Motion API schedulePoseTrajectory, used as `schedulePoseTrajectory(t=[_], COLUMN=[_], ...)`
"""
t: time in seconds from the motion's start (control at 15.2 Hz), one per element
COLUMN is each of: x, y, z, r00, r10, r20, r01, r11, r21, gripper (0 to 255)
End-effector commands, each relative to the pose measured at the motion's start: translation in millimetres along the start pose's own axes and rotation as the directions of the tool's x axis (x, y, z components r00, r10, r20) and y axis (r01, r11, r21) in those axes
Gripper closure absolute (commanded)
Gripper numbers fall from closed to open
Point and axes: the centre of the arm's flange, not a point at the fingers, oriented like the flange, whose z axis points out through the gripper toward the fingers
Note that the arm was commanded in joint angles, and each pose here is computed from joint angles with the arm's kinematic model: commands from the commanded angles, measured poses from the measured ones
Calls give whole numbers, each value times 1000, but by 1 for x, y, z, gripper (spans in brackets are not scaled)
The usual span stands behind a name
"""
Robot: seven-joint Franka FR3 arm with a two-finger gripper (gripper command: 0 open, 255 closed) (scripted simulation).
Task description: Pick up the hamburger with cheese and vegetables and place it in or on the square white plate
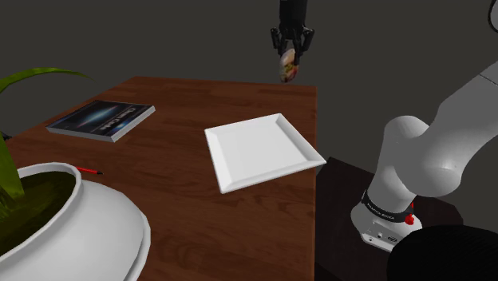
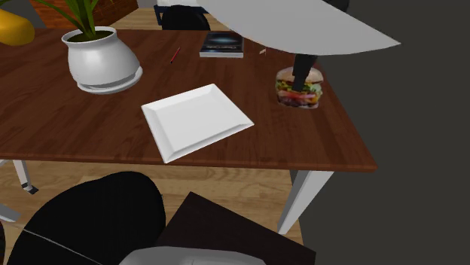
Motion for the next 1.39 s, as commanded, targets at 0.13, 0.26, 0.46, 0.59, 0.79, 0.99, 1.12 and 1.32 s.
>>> schedulePoseTrajectory(t=[0.13, 0.26, 0.46, 0.59, 0.79, 0.99, 1.12, 1.32], x=[50, 75, 113, 138, 176, 214, 239, 260], y=[-12, -20, -32, -39, -51, -63, -70, -77], z=[-4, -5, -6, -7, -9, -10, -11, -1], r00=[1000, 1000, 1000, 1000, 1000, 1000, 1000, 1000], r10=[1, 1, 1, 1, 1, 1, 1, 1], r20=[0, 0, 0, 0, 0, 0, 0, 0], r01=[-1, -1, -1, -1, -1, -1, -1, -1], r11=[1000, 1000, 1000, 1000, 1000, 1000, 1000, 1000], r21=[0, 0, 0, 0, 0, 0, 0, 0], gripper=[255, 255, 255, 255, 255, 255, 255, 255])
